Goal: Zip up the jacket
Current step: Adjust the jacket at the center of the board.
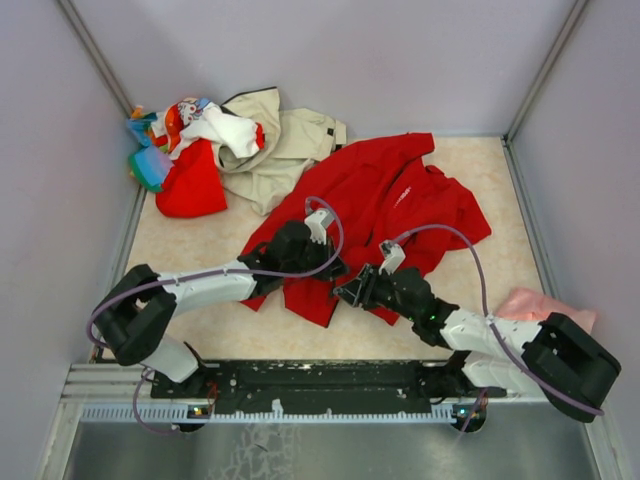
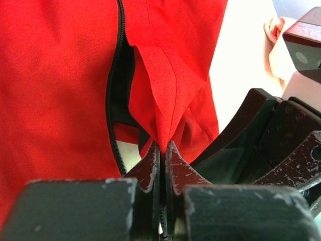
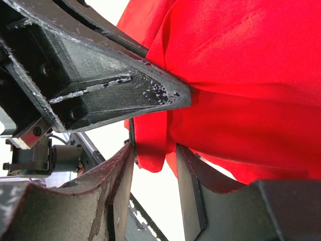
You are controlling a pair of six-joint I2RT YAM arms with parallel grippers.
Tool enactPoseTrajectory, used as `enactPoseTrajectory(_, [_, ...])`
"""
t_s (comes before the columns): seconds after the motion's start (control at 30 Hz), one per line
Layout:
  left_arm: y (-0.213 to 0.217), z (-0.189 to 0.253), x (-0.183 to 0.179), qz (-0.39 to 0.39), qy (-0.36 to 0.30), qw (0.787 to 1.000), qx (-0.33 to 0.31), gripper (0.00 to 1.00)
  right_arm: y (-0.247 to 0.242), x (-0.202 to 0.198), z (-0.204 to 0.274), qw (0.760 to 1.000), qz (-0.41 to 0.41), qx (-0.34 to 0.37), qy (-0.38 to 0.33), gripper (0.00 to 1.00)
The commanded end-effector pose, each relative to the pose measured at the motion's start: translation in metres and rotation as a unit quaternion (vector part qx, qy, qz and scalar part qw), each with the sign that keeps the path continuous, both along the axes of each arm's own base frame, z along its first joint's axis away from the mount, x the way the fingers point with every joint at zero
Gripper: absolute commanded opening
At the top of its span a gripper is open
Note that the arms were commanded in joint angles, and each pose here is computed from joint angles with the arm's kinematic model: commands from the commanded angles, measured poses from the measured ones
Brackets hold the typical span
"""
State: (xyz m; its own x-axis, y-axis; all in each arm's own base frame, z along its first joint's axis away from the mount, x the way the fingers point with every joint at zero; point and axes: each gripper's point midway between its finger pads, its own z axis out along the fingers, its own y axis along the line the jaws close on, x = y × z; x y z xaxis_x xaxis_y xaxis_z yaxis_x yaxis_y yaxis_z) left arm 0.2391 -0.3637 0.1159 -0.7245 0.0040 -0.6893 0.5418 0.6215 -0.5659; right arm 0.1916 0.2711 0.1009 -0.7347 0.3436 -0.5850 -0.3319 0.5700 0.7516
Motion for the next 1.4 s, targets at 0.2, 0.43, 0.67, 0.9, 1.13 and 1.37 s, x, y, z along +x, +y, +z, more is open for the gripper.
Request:
enactPoseTrajectory(0.2, [-0.005,0.019,-0.006,-0.013,-0.014,0.999,-0.030,0.00,0.011,0.005,0.018,0.999,0.009,0.032,-0.035,0.41])
enactPoseTrajectory(0.43, [-0.007,0.020,-0.007,-0.015,-0.014,0.999,-0.033,0.00,0.012,0.004,0.018,0.999,0.012,0.033,-0.039,0.29])
enactPoseTrajectory(0.67, [-0.007,0.020,-0.008,-0.015,-0.015,0.999,-0.032,0.00,0.015,0.001,0.018,0.998,0.023,0.033,-0.039,0.16])
enactPoseTrajectory(0.9, [-0.010,0.022,-0.012,-0.020,-0.015,0.999,-0.039,0.00,0.013,0.000,0.014,0.998,0.024,0.035,-0.041,0.00])
enactPoseTrajectory(1.13, [-0.007,0.023,-0.014,-0.018,-0.019,0.999,-0.040,0.09,0.012,-0.002,0.015,0.997,0.029,0.045,-0.061,0.00])
enactPoseTrajectory(1.37, [0.011,0.034,-0.017,0.001,-0.041,0.998,-0.044,0.37,0.004,-0.002,0.021,0.993,0.025,0.045,-0.105,0.00])
